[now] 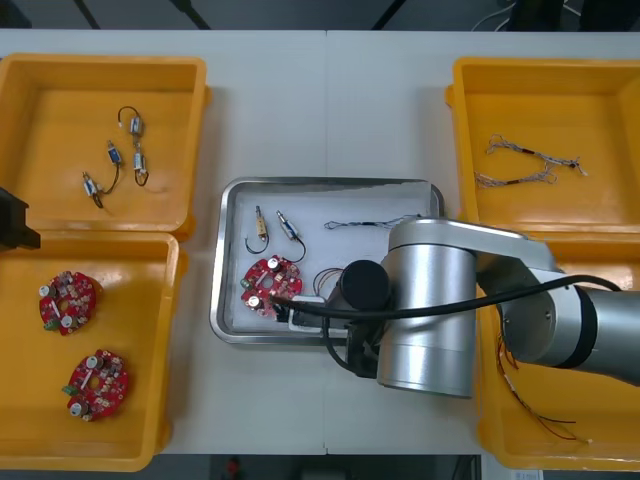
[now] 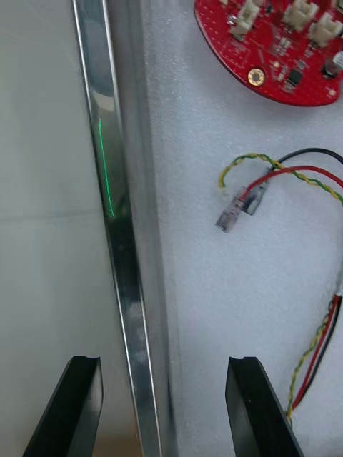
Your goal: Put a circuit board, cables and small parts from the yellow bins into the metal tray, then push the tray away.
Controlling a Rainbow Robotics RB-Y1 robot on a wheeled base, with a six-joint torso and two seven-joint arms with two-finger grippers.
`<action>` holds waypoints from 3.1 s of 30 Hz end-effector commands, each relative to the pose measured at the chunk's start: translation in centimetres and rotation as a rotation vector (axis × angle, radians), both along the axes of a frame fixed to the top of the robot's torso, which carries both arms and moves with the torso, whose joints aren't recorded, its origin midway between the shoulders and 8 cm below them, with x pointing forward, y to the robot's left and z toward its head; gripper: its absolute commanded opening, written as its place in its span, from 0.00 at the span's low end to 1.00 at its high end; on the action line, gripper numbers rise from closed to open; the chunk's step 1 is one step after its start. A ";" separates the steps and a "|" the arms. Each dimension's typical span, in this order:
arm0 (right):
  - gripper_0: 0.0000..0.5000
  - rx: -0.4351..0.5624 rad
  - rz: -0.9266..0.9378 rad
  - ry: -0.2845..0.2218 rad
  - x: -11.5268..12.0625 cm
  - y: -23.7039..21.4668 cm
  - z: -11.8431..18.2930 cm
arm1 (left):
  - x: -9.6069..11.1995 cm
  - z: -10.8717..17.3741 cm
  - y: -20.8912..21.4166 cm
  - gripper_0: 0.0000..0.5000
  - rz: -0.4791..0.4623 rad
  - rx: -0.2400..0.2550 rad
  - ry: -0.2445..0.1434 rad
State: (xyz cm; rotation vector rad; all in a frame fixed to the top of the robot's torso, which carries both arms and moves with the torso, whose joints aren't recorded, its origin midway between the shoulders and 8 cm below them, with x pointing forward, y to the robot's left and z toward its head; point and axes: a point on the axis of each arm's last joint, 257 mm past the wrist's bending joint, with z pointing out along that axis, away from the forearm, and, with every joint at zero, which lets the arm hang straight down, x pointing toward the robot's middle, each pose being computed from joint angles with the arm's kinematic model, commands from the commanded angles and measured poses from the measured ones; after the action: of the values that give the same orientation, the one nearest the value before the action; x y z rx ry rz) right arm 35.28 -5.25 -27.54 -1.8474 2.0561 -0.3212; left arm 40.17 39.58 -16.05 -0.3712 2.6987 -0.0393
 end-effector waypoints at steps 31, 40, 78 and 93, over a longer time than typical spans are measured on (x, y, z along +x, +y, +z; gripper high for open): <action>1.00 0.043 -0.001 -0.044 -0.3 5.7 -2.9 | 0.0 -0.1 0.9 1.00 -0.225 0.132 -0.027; 1.00 0.038 -0.010 -0.034 -0.8 5.2 -3.7 | 0.0 -0.1 0.9 1.00 -0.225 0.132 -0.027; 0.00 0.008 0.030 -0.181 3.5 3.6 -1.8 | 0.0 -0.1 0.9 1.00 -0.225 0.132 -0.027; 0.00 -0.014 0.123 -0.328 9.9 4.8 1.5 | 0.0 -0.1 0.9 1.00 -0.225 0.132 -0.027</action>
State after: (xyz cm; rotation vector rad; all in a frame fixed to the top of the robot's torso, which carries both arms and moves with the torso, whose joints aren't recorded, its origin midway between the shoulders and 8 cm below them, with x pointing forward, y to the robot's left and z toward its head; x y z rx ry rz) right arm 43.08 -0.84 -27.96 -1.7625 1.8059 -0.5030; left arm 40.61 39.16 -16.85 -0.0985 2.6886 -0.0222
